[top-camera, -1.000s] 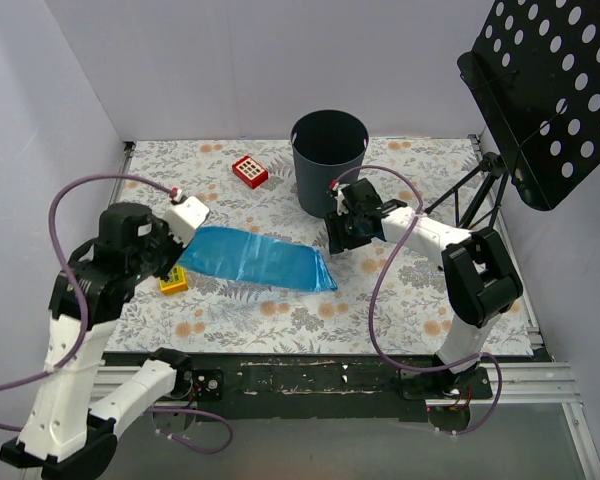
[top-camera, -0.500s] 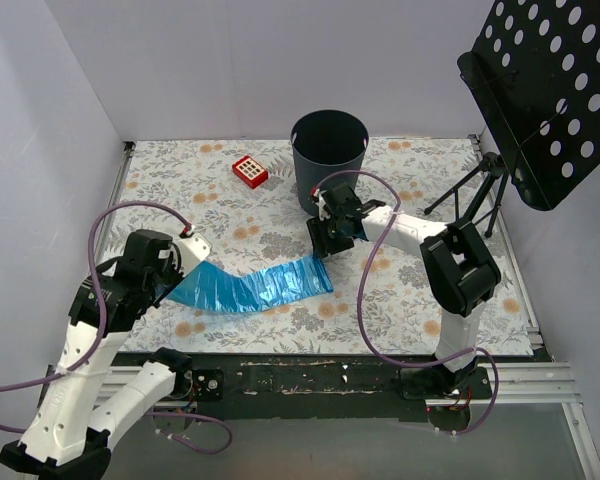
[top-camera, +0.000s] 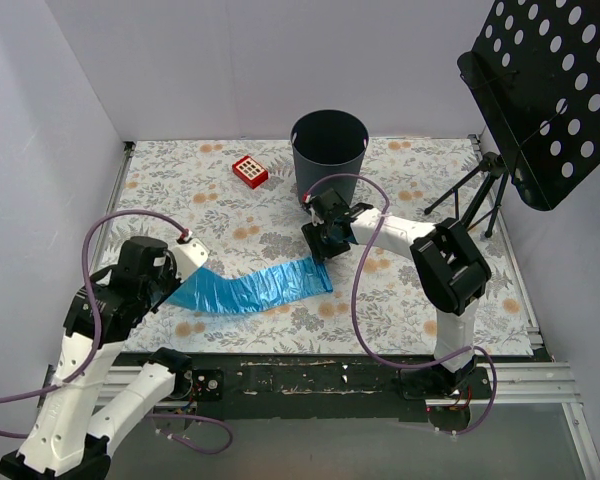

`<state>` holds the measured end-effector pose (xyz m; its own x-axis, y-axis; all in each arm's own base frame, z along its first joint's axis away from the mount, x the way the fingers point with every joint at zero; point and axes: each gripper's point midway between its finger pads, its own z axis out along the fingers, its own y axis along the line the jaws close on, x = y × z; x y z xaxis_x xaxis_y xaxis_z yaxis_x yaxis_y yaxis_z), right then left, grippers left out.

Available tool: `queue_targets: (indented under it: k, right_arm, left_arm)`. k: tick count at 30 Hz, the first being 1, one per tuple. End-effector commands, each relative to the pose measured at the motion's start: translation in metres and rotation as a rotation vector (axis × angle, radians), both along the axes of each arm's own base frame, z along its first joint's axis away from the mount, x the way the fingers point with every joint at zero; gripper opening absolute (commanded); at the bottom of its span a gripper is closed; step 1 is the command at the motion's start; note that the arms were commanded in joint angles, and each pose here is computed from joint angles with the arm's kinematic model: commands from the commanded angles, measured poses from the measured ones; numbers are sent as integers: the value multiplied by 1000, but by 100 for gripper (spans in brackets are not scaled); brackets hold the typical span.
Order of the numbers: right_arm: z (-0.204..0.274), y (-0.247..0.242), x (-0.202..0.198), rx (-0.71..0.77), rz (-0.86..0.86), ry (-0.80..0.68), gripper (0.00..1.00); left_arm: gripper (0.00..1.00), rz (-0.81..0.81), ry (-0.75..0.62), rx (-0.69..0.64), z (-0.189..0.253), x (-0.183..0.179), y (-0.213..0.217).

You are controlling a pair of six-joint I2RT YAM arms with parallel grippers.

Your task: Put the trash bags into the trash bin

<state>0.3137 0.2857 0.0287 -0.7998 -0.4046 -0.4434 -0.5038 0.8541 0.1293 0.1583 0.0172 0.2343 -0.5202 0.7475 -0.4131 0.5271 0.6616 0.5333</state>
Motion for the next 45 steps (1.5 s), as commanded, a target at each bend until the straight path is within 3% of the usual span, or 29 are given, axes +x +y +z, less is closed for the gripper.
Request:
queue_targets:
  k: [1,5,7,9,11,12,19,27,36,45]
  right_arm:
    - [1,2,-1,-9,12,8,58]
    - [-10,17,-13,47,80,69,44]
    - [-12,23,-16,74,107,88,38]
    - [-11,31,-18,106,142,100,24]
    - [-6,36,-18,134,180,88,5]
    - [-1,37,-16,141,188,70,1]
    - [82,32,4,166,328,-200,1]
    - [164,23,-7,222,464,-408,1]
    - [202,12,-13,192,553,-501,1]
    - [209,2,-8,145,498,-507,1]
  left_arm:
    - [17,-5,75,-49,-11,-6,-10]
    - [69,-13,88,-128,-10,-4,-26]
    - [81,-62,85,-207,-6,-1,-43]
    - [87,-124,95,-283,-5,5,-64]
    - [89,-182,97,-373,-5,16,-88]
    - [90,-217,101,-416,-6,21,-100]
    - [93,-425,38,-656,-12,65,-171]
    - [95,-757,21,-894,-42,69,-235]
    - [96,-783,-16,-1127,-34,119,-281]
    - [89,-800,151,-1291,-50,125,-319]
